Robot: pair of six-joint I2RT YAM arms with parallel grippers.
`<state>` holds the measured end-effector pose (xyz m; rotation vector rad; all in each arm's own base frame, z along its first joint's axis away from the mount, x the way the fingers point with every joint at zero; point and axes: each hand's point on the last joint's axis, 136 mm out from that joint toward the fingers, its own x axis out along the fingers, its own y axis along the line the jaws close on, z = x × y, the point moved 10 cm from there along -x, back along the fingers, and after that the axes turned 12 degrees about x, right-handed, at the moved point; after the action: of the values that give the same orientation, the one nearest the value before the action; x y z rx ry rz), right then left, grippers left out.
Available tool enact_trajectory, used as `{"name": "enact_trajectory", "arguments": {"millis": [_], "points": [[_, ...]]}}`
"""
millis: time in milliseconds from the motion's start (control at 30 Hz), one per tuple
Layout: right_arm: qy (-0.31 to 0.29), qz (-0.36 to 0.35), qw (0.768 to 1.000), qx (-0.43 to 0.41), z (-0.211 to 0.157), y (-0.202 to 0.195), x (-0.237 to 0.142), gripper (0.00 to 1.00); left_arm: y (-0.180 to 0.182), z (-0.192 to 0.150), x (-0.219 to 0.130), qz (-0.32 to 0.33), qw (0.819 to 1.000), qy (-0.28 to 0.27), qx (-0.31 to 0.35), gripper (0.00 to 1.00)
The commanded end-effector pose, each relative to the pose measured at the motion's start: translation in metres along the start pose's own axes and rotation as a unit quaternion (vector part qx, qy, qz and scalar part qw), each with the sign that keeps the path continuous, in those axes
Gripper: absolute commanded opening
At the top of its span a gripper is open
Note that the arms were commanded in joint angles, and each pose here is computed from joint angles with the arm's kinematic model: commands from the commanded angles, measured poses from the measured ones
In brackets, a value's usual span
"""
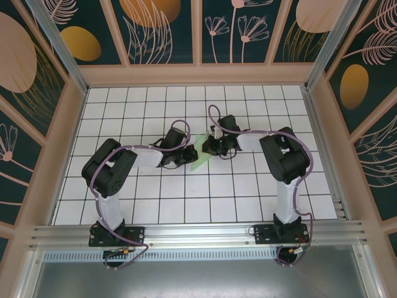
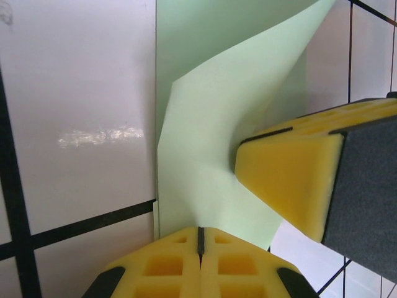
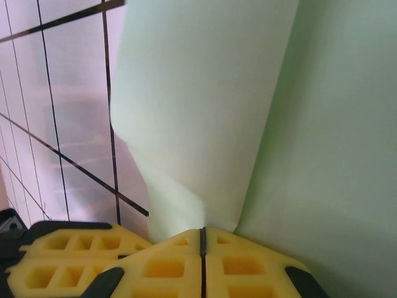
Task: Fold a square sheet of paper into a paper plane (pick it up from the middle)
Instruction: Fourth fold the wing at the center of the table.
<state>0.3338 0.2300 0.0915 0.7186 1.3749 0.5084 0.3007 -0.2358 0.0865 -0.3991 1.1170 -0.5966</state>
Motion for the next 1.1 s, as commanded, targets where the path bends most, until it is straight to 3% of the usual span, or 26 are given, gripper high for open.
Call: {"name": "enact_trajectory", "arguments": {"millis": [0,267,433,867,1067], "points": [[0.007,0.021,0.999,-0.037,-0.009,0.011,-0.005,0.04,0.019,-0.015,0.008,0.051,0.998,0.04,-0.01,0.0],[0.017,0.018,0.999,-0.046,-0.011,0.014,0.003,0.02,0.02,-0.016,0.009,0.051,0.998,0.046,-0.008,0.0],[0.002,-0.02,0.999,-0.03,-0.001,0.008,0.008,0.02,0.021,-0.018,0.009,0.053,0.997,0.051,-0.01,0.0],[-0.095,-0.073,0.992,0.025,0.052,-0.014,-0.009,0.03,0.03,-0.033,0.007,0.064,0.995,0.071,-0.016,0.0],[-0.087,-0.017,0.996,-0.029,0.039,0.017,-0.024,0.03,0.03,-0.033,0.007,0.063,0.995,0.07,-0.016,0.0]]}}
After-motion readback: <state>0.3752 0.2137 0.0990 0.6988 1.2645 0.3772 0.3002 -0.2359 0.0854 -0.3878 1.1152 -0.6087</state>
